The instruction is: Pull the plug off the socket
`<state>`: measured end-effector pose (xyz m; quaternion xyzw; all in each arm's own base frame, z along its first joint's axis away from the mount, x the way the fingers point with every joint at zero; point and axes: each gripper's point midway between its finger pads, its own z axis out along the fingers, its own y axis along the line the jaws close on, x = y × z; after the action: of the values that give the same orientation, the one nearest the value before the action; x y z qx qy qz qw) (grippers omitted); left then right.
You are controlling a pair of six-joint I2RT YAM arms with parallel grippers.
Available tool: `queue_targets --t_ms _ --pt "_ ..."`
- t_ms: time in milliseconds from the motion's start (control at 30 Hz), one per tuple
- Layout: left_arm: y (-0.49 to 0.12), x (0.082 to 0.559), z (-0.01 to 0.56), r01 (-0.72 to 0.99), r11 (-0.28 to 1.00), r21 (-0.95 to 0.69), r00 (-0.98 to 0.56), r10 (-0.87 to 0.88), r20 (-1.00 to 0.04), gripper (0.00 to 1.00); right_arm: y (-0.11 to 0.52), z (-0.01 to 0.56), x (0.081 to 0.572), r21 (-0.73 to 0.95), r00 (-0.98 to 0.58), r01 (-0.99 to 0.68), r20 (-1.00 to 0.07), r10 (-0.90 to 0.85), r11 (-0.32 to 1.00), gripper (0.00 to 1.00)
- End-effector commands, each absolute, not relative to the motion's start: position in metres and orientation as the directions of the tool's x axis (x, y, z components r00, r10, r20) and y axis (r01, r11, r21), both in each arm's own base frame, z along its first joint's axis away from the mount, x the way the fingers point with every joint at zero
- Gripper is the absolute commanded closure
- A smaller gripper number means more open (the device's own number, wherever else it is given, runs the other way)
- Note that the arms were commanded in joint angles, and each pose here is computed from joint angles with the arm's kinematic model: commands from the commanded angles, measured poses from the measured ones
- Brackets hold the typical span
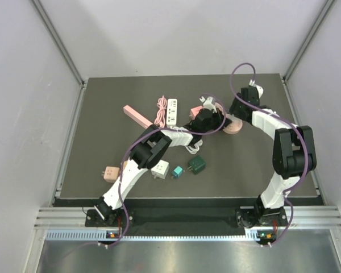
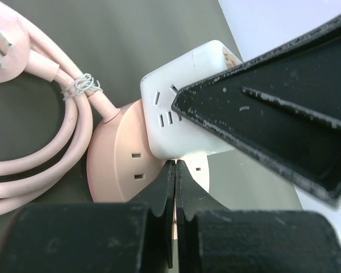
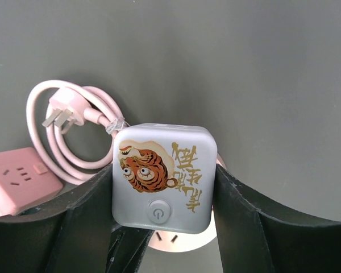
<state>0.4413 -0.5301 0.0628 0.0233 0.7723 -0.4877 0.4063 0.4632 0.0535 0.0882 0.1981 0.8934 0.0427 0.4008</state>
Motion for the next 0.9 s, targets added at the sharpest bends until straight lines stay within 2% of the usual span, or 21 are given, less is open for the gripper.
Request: queue_targets --t_ms 0,133,267,533,633,700,867 --pt "-0.489 0.428 -0.042 0.288 0.728 -0.622 -0.769 -0.212 -0.603 1.0 0.064 0.144 0.483 0.452 -0.487 0.242 -0.709 0.511 0.858 1.0" --pt "-0.489 0.428 -0.043 0.289 0.728 -0.621 -0.771 -0.208 -0.602 1.0 0.068 0.146 0.486 0.455 -0.484 0.233 -0.712 0.508 0.859 1.0" --pt "-0.49 0.427 -0.044 0.288 0.727 -0.623 -0.776 -0.204 -0.597 1.0 0.094 0.152 0.484 0.366 -0.494 0.213 -0.76 0.423 0.906 1.0" --pt "-0.491 0.428 -0.043 0.29 0.728 -0.621 -0.775 -0.202 -0.599 1.0 0.071 0.175 0.488 0.251 -0.447 0.277 -0.821 0.356 0.927 1.0" --pt "-0.492 0.427 -0.043 0.293 0.726 -0.622 -0.776 -0.199 -0.598 1.0 0.069 0.176 0.491 0.326 -0.446 0.268 -0.792 0.416 0.907 1.0" --pt "-0.491 0.427 -0.044 0.293 0.727 -0.621 -0.777 -0.198 -0.598 1.0 0.082 0.174 0.493 0.445 -0.466 0.207 -0.739 0.488 0.871 1.0" --pt "-0.491 0.427 -0.044 0.292 0.725 -0.624 -0.779 -0.198 -0.595 1.0 0.086 0.163 0.497 0.486 -0.493 0.198 -0.701 0.515 0.851 1.0"
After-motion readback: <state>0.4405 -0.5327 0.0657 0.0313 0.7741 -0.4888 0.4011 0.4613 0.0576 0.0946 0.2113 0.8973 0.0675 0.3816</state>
